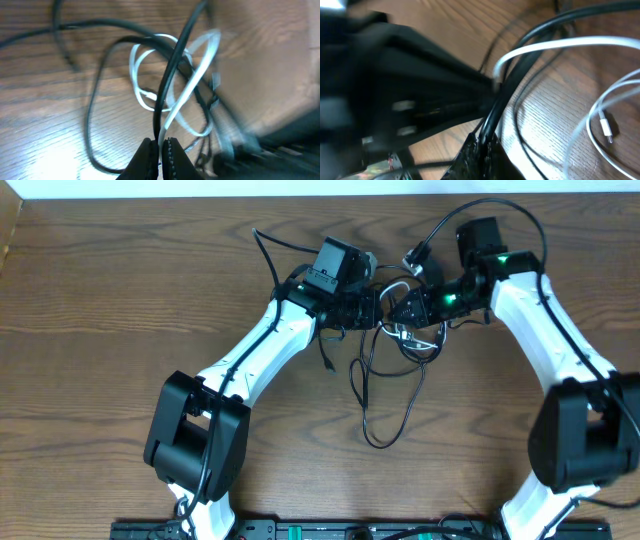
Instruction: Untangle cables
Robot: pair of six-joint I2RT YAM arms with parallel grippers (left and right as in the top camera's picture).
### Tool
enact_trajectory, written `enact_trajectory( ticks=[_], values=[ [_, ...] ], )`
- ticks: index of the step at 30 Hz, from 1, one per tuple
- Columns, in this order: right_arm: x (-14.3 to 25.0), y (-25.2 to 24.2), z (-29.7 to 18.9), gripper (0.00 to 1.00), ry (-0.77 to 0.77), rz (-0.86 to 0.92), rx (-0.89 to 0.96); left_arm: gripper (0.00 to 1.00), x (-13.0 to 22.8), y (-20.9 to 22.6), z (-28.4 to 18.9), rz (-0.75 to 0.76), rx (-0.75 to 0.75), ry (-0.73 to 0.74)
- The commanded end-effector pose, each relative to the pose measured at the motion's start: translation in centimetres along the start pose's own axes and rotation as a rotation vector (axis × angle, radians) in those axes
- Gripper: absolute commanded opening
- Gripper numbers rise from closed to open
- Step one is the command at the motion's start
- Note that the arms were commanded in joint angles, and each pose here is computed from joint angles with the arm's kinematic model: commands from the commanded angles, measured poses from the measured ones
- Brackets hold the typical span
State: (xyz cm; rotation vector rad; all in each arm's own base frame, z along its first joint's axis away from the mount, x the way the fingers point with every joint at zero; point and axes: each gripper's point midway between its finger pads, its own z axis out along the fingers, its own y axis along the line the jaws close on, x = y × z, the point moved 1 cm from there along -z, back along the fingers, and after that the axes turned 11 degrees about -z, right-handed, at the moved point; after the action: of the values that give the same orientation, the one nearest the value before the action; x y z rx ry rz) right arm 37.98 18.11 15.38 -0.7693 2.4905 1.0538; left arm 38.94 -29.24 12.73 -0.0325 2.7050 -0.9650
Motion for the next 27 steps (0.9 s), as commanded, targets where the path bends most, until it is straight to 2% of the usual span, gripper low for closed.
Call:
enact_trajectory(
  ticks=[1, 9, 12, 15, 17, 21, 27],
  values=[
    [-2.6, 5.2, -4.0, 0.01, -0.124, -0.12, -0.054, 0.08, -0.4, 1.5, 0.7, -0.024, -0.075, -0.029],
    [-3.1, 6.7, -6.7, 0.01, -0.179, -0.167, -0.012, 0.07, -0.5, 1.5, 0.7, -0.022, -0.075, -0.03],
    [-2.4, 4.4, -6.4, 0.01, -0.133, -0.096, 0.113, 0.08, -1.0, 2.2, 0.5, -0.026, -0.103, -0.055],
    [-0.9, -0.2, -6.8, 0.01, -0.064, 0.053, 0.361, 0.07, -2.0, 2.7, -0.8, -0.032, -0.102, -0.082],
    [0.1, -2.2, -6.4, 0.01, -0.014, 0.094, 0.44, 0.08, -3.9, 2.1, -4.5, -0.025, -0.075, -0.159],
    [1.3, -4.0, -4.2, 0.01, 0.055, 0.139, 0.424, 0.08, -6.4, -0.5, -12.4, 0.011, -0.001, -0.335],
    [3.1, -5.6, -0.5, 0.01, 0.159, 0.169, 0.393, 0.07, -7.3, -5.5, -26.0, 0.11, 0.143, -0.65]
  ],
)
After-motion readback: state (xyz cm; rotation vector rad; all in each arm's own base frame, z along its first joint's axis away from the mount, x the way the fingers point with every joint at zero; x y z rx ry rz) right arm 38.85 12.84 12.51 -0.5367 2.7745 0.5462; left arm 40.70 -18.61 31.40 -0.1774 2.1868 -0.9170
